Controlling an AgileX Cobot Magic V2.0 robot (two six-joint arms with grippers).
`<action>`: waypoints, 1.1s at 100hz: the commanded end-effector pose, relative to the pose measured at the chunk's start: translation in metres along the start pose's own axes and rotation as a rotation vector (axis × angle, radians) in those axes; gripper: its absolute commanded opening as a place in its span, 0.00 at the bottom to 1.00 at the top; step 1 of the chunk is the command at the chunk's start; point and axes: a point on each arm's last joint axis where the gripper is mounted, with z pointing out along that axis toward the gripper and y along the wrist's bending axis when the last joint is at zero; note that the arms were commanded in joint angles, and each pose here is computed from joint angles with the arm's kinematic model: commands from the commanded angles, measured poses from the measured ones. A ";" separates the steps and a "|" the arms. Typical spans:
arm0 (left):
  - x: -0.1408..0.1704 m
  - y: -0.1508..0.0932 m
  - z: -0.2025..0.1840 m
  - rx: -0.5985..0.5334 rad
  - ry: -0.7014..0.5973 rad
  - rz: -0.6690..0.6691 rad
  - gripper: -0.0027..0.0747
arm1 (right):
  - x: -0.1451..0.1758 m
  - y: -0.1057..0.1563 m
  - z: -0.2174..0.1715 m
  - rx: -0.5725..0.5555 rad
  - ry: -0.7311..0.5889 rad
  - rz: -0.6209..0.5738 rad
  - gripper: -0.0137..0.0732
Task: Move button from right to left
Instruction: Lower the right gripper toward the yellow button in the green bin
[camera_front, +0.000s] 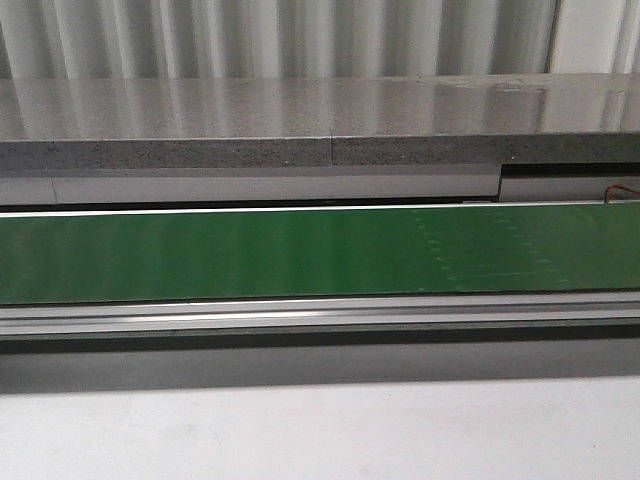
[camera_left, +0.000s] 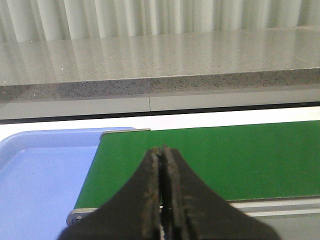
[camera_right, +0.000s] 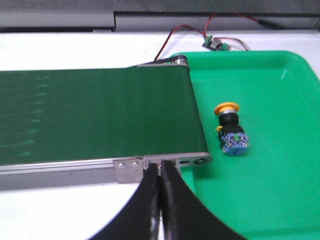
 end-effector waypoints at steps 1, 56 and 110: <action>0.004 0.000 0.000 -0.001 -0.070 -0.005 0.01 | -0.020 0.000 0.006 0.006 -0.014 -0.016 0.09; 0.004 0.000 0.000 -0.001 -0.070 -0.005 0.01 | -0.054 0.002 0.082 0.007 0.395 0.003 0.73; 0.004 0.000 0.000 -0.001 -0.070 -0.005 0.01 | -0.085 -0.062 0.136 0.182 0.515 0.180 0.72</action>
